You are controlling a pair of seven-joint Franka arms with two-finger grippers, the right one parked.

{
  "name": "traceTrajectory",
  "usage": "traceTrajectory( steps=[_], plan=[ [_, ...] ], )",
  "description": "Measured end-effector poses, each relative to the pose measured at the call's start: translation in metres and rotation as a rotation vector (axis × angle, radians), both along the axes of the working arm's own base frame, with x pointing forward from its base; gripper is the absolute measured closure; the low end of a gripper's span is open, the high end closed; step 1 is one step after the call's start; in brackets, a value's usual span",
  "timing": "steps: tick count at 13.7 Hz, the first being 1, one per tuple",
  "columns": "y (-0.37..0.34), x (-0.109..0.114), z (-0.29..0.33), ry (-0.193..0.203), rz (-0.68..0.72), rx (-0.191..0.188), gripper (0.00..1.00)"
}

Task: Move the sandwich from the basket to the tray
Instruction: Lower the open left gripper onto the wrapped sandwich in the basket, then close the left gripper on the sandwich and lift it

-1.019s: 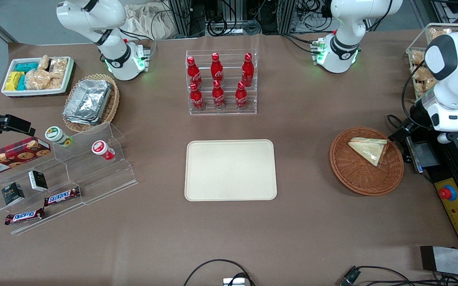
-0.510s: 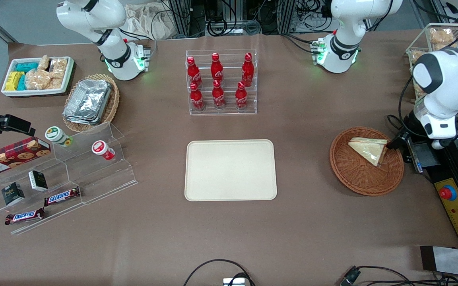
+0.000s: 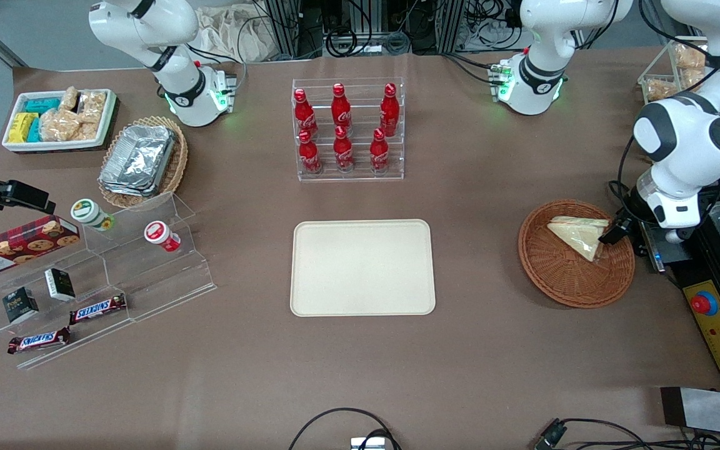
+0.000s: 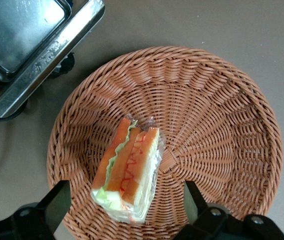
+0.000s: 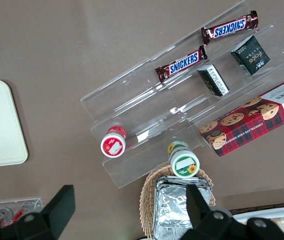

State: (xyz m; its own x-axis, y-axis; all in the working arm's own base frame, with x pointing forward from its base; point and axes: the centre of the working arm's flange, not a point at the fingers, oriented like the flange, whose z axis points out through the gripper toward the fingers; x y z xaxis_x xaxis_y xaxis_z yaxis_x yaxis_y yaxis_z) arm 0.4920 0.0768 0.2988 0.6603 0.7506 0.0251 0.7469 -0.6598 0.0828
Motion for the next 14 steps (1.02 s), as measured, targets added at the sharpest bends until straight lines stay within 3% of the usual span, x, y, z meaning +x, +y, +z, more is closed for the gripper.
traceTrajectory(
  steps=[7,14],
  plan=[
    [-0.001,0.000,-0.019,0.009,0.011,-0.006,0.00],
    [-0.010,-0.008,-0.046,-0.011,0.015,-0.001,0.00]
  ],
)
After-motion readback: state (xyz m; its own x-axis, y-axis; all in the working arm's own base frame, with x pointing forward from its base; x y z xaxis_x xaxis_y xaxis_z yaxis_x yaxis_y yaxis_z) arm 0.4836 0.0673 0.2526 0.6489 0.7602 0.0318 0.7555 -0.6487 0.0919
